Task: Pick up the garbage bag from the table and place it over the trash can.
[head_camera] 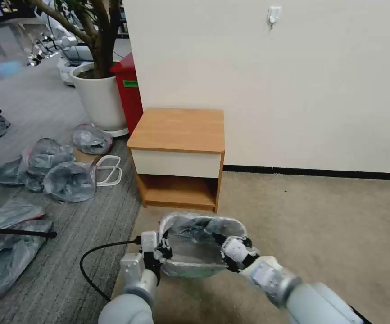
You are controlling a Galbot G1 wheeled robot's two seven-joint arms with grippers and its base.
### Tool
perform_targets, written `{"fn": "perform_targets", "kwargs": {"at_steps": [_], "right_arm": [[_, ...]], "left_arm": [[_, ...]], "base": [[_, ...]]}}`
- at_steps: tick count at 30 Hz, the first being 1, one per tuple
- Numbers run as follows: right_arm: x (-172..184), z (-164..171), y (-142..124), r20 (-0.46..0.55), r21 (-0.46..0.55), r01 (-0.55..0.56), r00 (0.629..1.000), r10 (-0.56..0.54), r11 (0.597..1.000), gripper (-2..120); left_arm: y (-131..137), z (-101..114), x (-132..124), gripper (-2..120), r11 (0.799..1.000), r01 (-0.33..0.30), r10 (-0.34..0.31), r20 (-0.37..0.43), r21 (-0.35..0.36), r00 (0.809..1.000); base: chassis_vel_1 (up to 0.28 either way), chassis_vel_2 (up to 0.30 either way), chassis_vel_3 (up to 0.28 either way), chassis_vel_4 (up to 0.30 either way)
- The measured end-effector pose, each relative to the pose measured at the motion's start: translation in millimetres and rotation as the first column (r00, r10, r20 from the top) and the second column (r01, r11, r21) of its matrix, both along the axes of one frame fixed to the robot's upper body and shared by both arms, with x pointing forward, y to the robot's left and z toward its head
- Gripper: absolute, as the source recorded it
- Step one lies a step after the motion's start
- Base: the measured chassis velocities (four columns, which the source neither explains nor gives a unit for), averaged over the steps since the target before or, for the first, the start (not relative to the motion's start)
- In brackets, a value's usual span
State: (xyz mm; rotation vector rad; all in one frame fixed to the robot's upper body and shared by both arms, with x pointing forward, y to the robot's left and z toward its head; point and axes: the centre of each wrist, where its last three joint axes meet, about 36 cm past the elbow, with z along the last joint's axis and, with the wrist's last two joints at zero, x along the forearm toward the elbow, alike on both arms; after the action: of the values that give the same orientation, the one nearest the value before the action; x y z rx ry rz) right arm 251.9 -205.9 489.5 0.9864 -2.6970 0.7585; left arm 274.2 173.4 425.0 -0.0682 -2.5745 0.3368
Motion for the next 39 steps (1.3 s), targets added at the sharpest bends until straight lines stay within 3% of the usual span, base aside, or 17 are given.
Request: {"fn": "perform_targets", "kwargs": {"at_steps": [1, 4, 9, 11, 19, 28, 34, 39], "right_arm": [[0, 0, 0, 0.0, 0.0, 0.0, 1.0, 0.0, 1.0, 0], [1, 12, -14, 0.133, 0.199, 0.082, 0.985, -0.11, 0.977, 0], [4, 10, -18, 0.204, 0.345, 0.131, 0.956, -0.211, 0.93, 3], [4, -1, -16, 0.198, 0.442, 0.166, 0.94, -0.276, 0.882, 15], [6, -19, -7, 0.169, 0.487, 0.167, 0.945, -0.28, 0.857, 42], [8, -27, -4, 0.161, 0.491, 0.146, 0.954, -0.254, 0.859, 74], [9, -27, -4, 0.163, 0.49, 0.132, 0.957, -0.239, 0.862, 96], [9, -27, 1, 0.156, 0.502, 0.124, 0.96, -0.231, 0.856, 100]], "left_arm": [[0, 0, 0, 3, 1.0, 0.0, 0.0, 0.0, 0.0, 1.0], [12, 1, 10, 3, 0.995, 0.002, -0.008, -0.06, -0.102, 0.998], [24, -3, 18, 3, 0.987, 0.022, -0.04, -0.11, -0.158, 0.993], [32, -11, 23, 3, 0.985, 0.044, -0.07, -0.149, -0.168, 0.986], [41, -27, 24, 3, 0.984, 0.07, -0.103, -0.198, -0.166, 0.975], [43, -41, 24, 5, 0.979, 0.112, -0.146, -0.206, -0.171, 0.967], [41, -50, 25, 25, 0.98, 0.133, -0.16, -0.184, -0.15, 0.97], [41, -53, 27, 38, 0.98, 0.135, -0.161, -0.183, -0.148, 0.97]], "base": [[0.0, 0.0, 0.0, 0.0], [0.0, 0.0, 0.0, 0.0], [0.0, 0.0, 0.0, 0.0], [0.0, 0.0, 0.0, 0.0], [0.0, 0.0, 0.0, 0.0], [0.0, 0.0, 0.0, 0.0], [0.0, 0.0, 0.0, 0.0], [0.0, 0.0, 0.0, 0.0]]}}
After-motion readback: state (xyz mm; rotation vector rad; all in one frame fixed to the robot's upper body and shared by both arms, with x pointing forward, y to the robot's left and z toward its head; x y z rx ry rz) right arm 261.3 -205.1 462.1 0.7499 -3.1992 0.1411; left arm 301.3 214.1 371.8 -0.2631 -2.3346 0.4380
